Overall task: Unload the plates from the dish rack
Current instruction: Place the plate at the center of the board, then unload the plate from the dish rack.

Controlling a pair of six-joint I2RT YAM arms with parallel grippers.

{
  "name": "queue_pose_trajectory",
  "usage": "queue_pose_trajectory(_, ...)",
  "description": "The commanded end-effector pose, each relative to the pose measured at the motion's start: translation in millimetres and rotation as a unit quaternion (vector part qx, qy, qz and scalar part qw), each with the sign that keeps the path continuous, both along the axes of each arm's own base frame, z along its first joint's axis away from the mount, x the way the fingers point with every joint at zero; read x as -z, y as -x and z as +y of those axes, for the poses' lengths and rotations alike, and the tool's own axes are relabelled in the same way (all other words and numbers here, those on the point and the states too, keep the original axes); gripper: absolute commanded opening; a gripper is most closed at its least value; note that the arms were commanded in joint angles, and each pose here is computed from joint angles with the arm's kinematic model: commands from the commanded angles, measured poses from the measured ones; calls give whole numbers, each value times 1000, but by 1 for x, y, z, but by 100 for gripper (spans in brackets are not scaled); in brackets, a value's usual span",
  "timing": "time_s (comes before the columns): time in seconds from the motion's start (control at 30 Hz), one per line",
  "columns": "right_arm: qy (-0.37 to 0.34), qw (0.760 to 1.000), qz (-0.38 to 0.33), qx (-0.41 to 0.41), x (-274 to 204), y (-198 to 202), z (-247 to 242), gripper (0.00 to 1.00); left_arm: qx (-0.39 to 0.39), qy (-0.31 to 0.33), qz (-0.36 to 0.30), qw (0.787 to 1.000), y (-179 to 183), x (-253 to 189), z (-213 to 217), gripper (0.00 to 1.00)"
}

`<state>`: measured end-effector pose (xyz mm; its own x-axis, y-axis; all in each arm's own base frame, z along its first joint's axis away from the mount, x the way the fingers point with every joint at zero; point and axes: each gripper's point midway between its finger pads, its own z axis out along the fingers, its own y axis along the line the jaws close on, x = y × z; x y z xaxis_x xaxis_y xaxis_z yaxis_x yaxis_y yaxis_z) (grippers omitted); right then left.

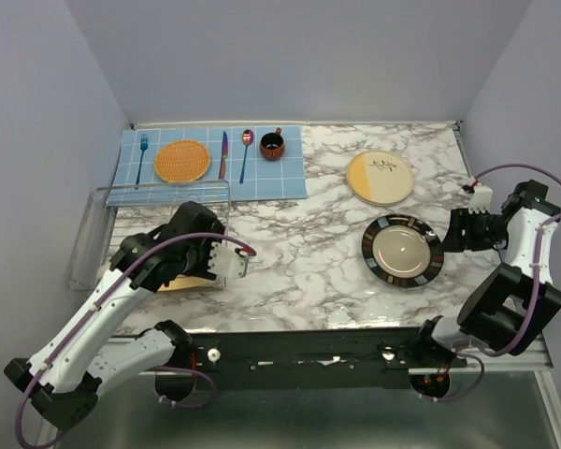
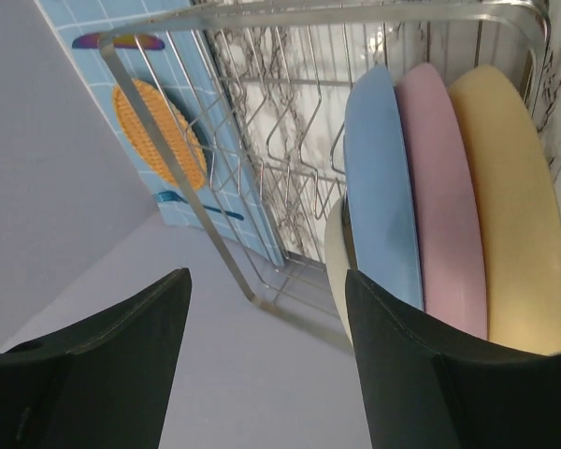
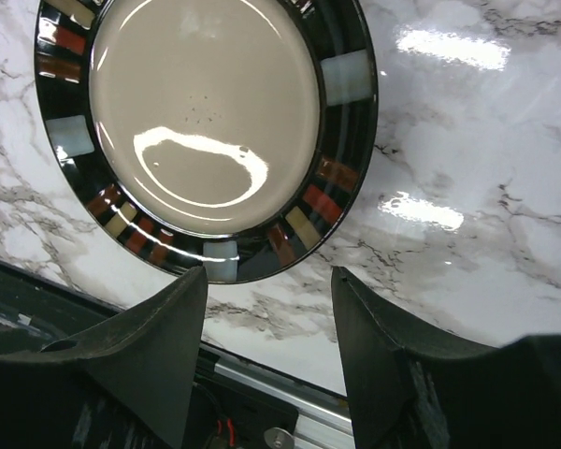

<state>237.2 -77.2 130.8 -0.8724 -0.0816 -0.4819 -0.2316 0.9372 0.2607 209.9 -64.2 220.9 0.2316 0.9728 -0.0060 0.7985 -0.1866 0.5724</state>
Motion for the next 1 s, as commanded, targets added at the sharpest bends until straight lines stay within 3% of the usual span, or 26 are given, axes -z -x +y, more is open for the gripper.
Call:
queue_pose_trajectory(0.0, -31, 999, -1, -13, 10, 3, 13, 64, -27, -34, -20, 999, 5, -18, 29, 75)
queue_pose_trajectory(0.17, -42, 999, 4, -16, 19, 4, 17, 64, -46, -50, -35, 997, 5, -34, 52, 75)
queue_pose_trajectory(0.43, -48, 999, -4, -24, 19, 6, 21, 64, -133, -63, 0, 989, 29, -20, 110, 75)
queue_pose_trajectory(0.77, -74, 996, -20, -37, 8, -7, 24, 64, -220, -5, 55, 974, 51, 14, 112, 75)
queue_pose_trajectory(0.97, -87, 994, -27, -52, 7, -7, 29, 65, -256, 0, 50, 965, 42, 35, 116, 75)
